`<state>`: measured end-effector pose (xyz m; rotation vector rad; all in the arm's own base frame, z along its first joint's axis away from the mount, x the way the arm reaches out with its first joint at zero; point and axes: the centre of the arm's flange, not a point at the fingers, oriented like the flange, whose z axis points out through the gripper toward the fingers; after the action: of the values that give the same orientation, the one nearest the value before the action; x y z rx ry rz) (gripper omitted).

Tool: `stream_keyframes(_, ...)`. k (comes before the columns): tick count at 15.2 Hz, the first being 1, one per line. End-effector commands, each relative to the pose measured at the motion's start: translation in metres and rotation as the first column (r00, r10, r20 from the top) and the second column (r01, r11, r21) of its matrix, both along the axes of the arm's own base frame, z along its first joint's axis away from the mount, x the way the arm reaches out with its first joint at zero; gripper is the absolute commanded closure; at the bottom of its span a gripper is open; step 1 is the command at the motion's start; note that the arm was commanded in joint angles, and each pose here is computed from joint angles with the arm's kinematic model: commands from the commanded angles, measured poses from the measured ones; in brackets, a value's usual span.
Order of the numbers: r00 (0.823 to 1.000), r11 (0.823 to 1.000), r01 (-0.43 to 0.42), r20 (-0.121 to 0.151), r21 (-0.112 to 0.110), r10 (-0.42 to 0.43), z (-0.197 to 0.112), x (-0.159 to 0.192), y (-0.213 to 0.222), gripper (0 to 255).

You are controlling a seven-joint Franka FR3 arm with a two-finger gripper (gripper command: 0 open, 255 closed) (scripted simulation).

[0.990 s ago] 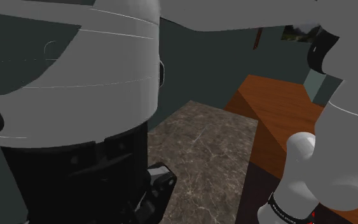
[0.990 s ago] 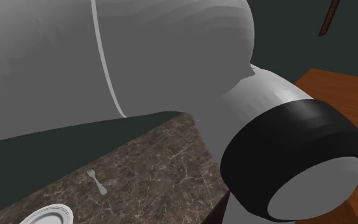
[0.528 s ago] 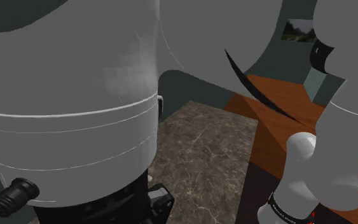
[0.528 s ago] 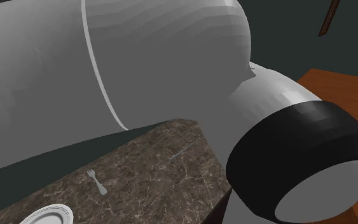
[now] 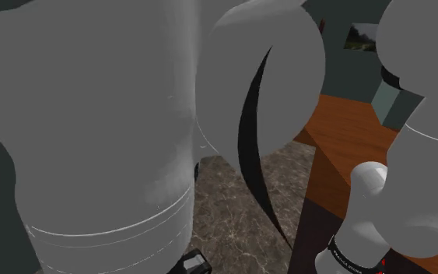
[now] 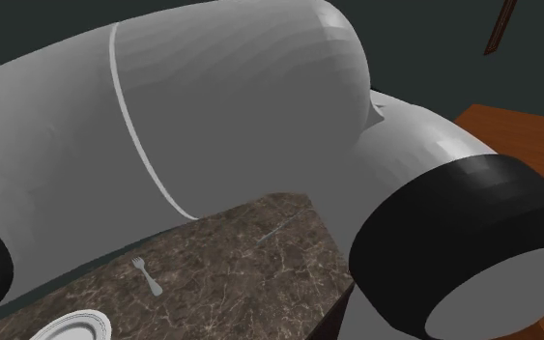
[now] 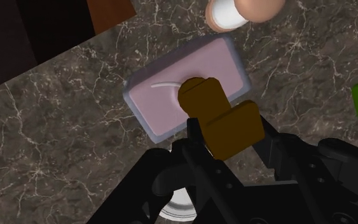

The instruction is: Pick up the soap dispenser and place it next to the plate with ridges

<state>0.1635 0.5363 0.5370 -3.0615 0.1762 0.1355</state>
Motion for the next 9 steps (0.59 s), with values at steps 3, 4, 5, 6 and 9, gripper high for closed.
stream_keyframes(3, 1.0, 1.0, 0.0, 0.0, 0.001, 0.0, -0.022, 0.0, 0.001, 255)
stream_keyframes(4, 1.0, 1.0, 0.0, 0.0, 0.001, 0.0, -0.027, 0.0, 0.001, 255)
stream_keyframes(5, 1.0, 1.0, 0.0, 0.0, 0.001, 0.0, -0.032, 0.0, 0.001, 255)
stream_keyframes(6, 1.0, 1.0, 0.0, 0.0, 0.001, 0.0, -0.038, 0.0, 0.001, 255)
stream_keyframes(9, 1.0, 1.0, 0.0, 0.0, 0.001, 0.0, -0.054, 0.0, 0.001, 255)
